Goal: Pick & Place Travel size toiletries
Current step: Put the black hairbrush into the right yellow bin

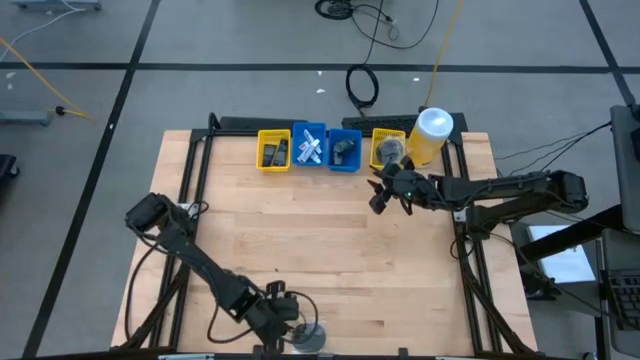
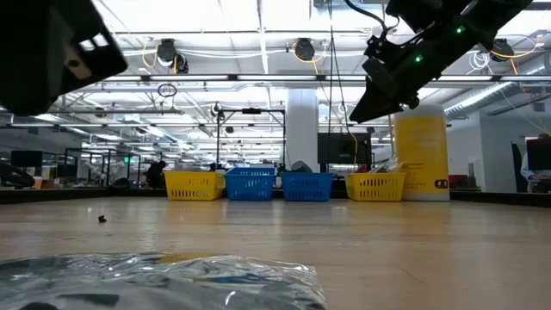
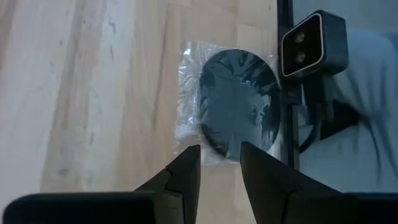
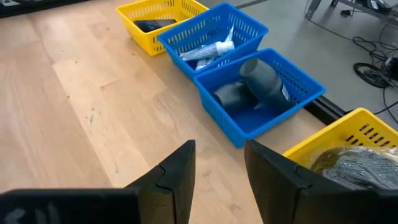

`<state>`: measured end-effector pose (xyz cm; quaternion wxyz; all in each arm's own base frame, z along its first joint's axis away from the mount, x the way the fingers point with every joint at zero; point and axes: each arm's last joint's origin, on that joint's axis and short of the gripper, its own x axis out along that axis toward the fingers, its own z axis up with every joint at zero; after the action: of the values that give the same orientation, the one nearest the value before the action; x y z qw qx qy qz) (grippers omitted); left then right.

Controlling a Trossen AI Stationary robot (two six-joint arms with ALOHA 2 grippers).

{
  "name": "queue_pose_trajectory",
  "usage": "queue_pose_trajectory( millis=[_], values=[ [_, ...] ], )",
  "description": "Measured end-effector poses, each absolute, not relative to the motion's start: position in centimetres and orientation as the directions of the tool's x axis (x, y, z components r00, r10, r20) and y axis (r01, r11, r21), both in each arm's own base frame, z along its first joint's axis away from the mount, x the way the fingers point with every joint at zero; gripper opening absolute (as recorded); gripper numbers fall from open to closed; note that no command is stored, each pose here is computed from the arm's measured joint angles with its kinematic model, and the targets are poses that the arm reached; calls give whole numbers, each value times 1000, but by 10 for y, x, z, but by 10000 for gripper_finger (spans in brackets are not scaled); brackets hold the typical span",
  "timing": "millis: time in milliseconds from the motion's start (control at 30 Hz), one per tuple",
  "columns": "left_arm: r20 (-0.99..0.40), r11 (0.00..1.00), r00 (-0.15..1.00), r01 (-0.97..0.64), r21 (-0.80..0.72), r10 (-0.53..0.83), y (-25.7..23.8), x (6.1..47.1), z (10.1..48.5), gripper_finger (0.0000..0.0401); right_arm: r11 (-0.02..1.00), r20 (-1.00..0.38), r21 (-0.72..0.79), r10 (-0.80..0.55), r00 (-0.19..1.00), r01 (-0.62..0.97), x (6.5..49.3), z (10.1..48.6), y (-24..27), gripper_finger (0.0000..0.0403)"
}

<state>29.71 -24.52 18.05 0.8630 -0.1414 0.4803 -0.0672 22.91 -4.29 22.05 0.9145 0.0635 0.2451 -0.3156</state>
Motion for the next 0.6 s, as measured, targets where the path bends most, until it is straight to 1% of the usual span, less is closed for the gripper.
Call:
queue_pose_trajectory(
  millis=[100, 200, 267, 433, 600],
  values=[
    [-800, 941, 542, -47, -335, -258, -253, 298, 171, 113, 792, -488, -39, -547, 680, 609, 229, 220, -43, 130],
    [-823, 934, 513, -103, -343, -246, -257, 298, 157, 113, 791, -488, -40, -548, 680, 610, 229, 221, -43, 130],
    [-833, 935, 498, -113, -337, -240, -258, 299, 150, 113, 791, -488, -40, -548, 679, 610, 229, 221, -43, 130],
    [-812, 934, 533, -105, -342, -238, -259, 302, 150, 114, 791, -488, -40, -548, 679, 610, 229, 220, -43, 130],
    [-826, 934, 523, -142, -327, -210, -255, 305, 145, 114, 792, -488, -43, -548, 679, 609, 229, 220, -43, 130]
  ],
)
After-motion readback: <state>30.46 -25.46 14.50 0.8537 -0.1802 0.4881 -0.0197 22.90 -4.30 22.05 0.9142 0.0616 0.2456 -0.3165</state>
